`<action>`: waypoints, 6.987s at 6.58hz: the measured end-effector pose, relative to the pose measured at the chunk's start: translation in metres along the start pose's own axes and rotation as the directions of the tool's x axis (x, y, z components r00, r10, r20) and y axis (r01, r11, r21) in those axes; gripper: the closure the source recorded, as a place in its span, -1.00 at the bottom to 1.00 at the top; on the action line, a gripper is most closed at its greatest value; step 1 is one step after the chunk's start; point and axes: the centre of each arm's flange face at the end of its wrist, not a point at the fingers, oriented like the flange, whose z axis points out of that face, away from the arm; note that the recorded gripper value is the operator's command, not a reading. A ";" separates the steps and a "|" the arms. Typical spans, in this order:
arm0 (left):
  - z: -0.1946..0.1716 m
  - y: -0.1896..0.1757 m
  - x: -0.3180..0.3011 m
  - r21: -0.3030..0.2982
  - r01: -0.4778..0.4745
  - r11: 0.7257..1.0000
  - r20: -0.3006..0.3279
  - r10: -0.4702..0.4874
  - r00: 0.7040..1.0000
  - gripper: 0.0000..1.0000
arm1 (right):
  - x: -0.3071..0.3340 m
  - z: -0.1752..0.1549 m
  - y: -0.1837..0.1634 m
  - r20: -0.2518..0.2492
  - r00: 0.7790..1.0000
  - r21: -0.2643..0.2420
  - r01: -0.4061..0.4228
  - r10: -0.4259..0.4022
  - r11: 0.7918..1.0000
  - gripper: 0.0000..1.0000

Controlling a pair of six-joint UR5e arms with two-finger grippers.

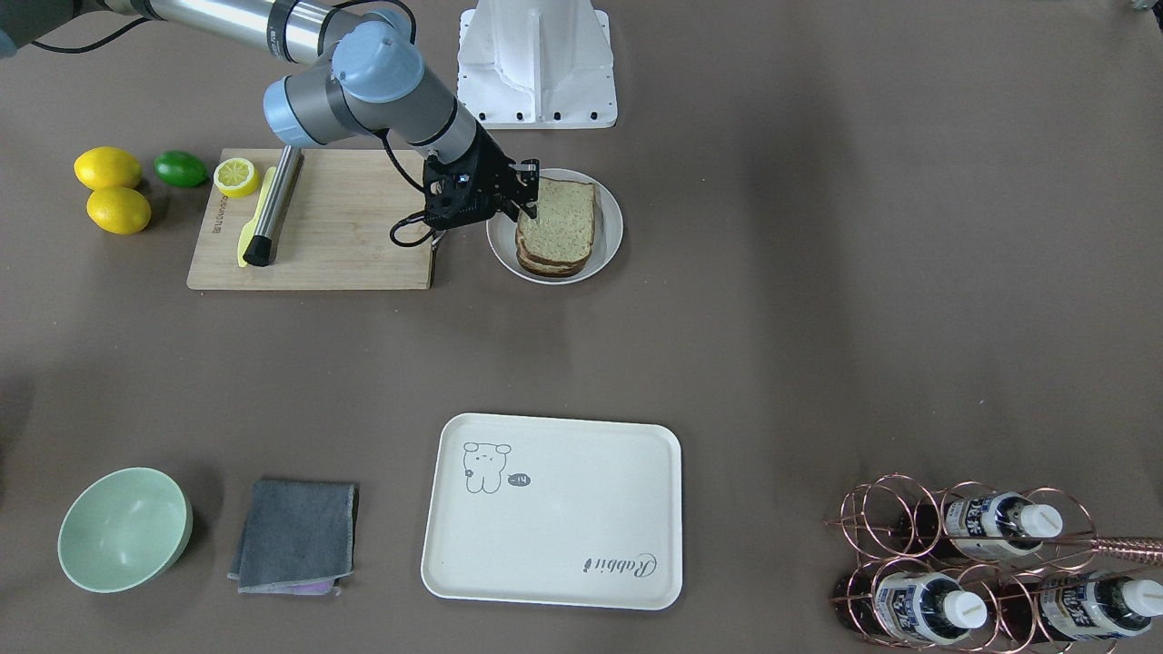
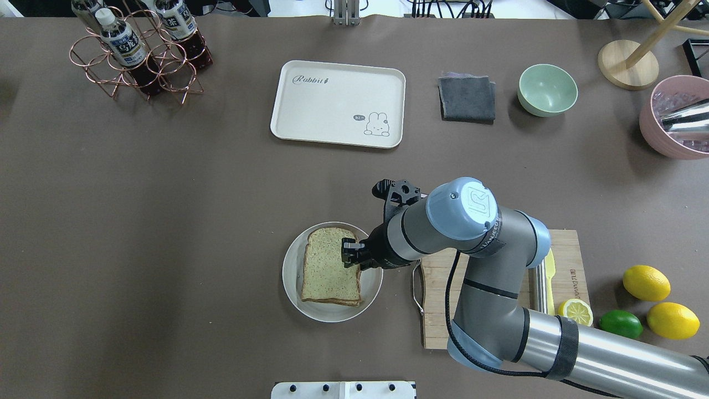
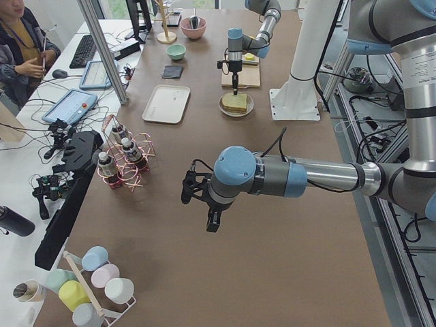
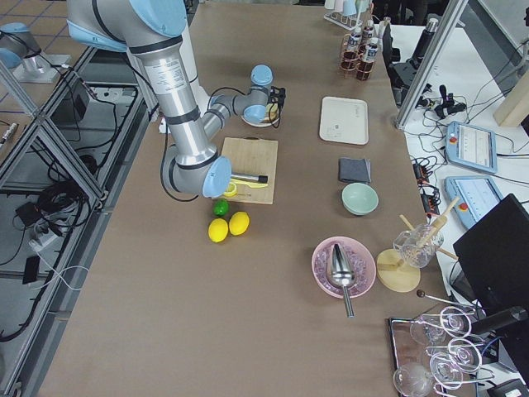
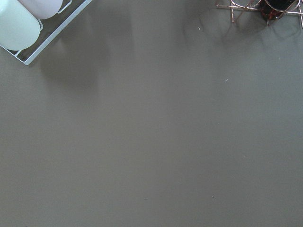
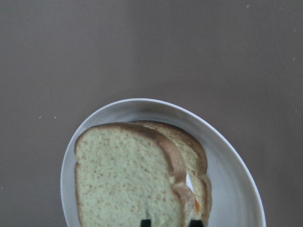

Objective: Make sandwich and place on tray
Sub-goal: 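Lower the bread onto the egg toast and open the right gripper, then withdraw the right gripper while the left gripper moves toward the plate, then grasp the white plate's rim with the left gripper, then carry the plate with the left gripper onto the white tray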

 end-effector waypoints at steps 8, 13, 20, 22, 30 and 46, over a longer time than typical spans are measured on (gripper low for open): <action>0.058 -0.058 0.196 -0.125 0.046 0.991 -0.034 -0.050 0.998 -0.95 | 0.037 -0.096 -0.057 -0.116 0.987 0.021 -0.110 0.111 0.994 -0.98; 0.158 -0.059 0.461 -0.167 0.115 0.979 -0.057 -0.126 0.990 -0.94 | 0.172 -0.177 -0.087 -0.198 0.980 0.015 -0.020 0.022 1.000 -0.98; 0.281 0.048 0.648 -0.120 0.099 0.988 -0.052 -0.106 0.993 -0.75 | 0.346 -0.272 -0.080 -0.306 0.944 -0.021 0.125 -0.125 0.992 -0.98; 0.305 0.054 0.648 -0.089 0.061 0.994 -0.069 -0.067 0.995 -0.41 | 0.350 -0.276 -0.074 -0.309 0.942 -0.024 0.129 -0.130 0.991 -0.98; 0.324 0.064 0.650 -0.077 0.046 0.996 -0.097 -0.054 0.994 1.00 | 0.347 -0.283 -0.066 -0.302 0.943 -0.023 0.136 -0.137 0.990 -0.98; 0.334 -0.281 0.621 -0.113 0.245 0.963 -0.181 -0.263 0.948 1.00 | 0.338 -0.299 -0.067 -0.274 0.952 -0.001 0.141 -0.136 0.990 -0.98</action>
